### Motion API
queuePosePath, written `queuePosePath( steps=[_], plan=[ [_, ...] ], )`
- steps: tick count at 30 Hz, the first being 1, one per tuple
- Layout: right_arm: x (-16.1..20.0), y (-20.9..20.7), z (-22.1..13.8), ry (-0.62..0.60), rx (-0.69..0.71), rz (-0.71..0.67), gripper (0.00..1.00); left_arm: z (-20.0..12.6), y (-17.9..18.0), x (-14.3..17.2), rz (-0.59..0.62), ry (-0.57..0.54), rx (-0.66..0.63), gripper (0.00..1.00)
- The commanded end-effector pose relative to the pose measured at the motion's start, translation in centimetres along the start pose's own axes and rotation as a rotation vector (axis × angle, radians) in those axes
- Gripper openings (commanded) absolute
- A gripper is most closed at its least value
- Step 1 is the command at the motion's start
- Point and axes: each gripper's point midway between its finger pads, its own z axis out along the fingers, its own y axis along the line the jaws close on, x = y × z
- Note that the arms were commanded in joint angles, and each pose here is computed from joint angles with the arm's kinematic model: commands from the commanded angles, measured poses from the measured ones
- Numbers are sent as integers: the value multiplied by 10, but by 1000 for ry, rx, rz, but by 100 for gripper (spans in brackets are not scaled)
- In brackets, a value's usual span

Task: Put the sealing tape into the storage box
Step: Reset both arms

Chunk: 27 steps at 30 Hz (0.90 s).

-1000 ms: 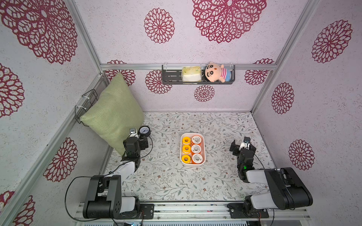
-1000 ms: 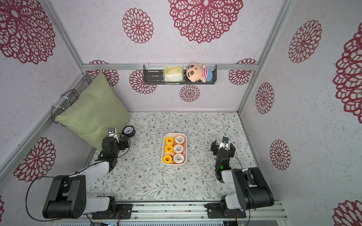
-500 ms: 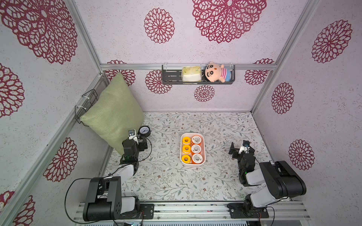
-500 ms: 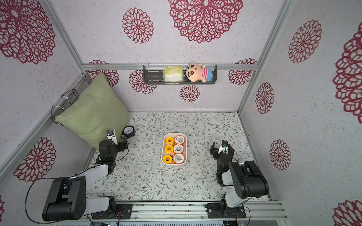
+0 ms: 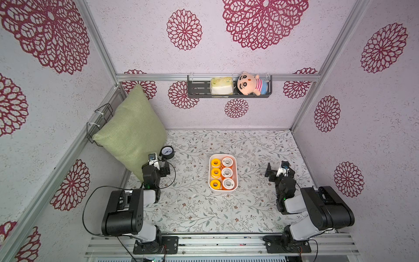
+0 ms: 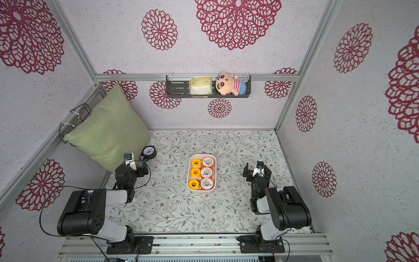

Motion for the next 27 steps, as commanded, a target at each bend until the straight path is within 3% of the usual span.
queuePosePath(
  steps=[1,3,27],
  plan=[
    [-10,-1,3,-30,4,6,99,3,12,-17,-46,-43,-47,97],
    [-11,-1,4,-32,3,6,99,7,24,-19,-73,-50,-108,97],
    [-10,-1,3,-31,3,5,99,6,25,-17,-75,-43,-111,97]
  ],
)
